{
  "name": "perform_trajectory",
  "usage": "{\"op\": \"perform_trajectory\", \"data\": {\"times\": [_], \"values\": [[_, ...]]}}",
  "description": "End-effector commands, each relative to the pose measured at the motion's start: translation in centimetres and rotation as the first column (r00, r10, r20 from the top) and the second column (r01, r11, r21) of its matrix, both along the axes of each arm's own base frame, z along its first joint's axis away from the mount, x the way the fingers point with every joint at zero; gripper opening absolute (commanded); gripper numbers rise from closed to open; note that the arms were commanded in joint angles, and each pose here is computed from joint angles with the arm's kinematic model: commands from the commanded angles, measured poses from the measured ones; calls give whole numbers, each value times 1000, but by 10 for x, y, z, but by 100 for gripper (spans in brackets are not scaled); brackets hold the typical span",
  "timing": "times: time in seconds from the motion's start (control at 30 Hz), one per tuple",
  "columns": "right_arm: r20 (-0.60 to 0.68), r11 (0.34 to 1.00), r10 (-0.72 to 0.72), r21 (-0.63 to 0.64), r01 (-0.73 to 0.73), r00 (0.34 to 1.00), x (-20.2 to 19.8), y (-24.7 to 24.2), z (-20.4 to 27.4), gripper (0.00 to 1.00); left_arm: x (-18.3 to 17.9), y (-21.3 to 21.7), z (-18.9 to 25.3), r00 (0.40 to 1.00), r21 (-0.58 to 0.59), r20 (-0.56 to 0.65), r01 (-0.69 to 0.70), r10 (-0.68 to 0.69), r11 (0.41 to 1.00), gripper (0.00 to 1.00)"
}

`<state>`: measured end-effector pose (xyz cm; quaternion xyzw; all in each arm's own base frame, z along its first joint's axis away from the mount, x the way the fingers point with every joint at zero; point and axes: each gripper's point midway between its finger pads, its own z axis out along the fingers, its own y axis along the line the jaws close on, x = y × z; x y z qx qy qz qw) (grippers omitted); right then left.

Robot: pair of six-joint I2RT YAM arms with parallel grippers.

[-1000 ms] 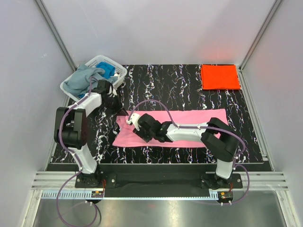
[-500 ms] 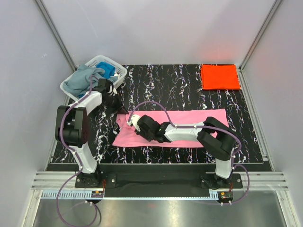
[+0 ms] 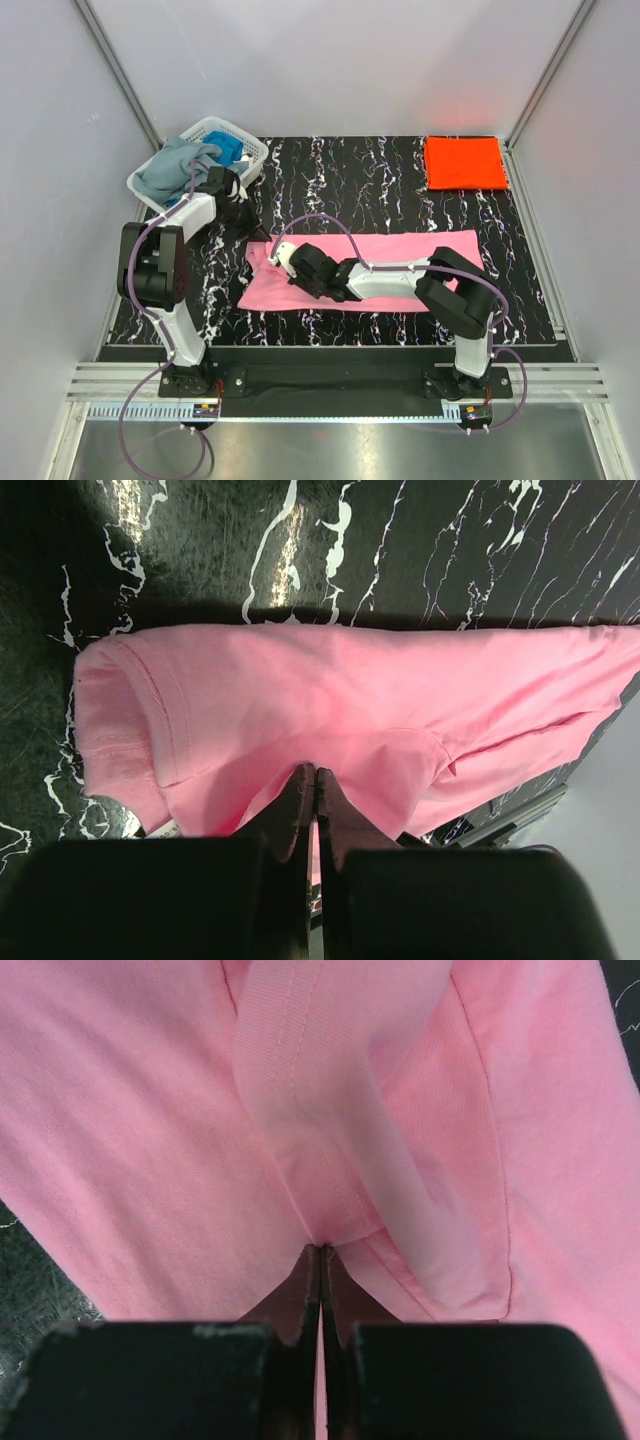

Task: Fold and stack the t-shirts
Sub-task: Fold the tshirt

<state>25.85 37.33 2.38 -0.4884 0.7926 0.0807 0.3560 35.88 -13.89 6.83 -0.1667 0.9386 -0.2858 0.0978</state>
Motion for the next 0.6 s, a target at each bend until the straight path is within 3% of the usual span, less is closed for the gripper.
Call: {"op": "perform_trajectory", "data": {"times": [0.0,0.4,0.57], "values": [[64,998,-5,62,1,998,11,18,21,0,13,1,3,999,-3,38,-13,13,1000,0],[83,989,-29,149,16,996,7,13,62,0,3,5,25,997,22,78,-31,29,999,0],[71,984,-37,179,23,997,-1,5,72,0,-12,10,14,997,77,71,-22,17,997,0]]}}
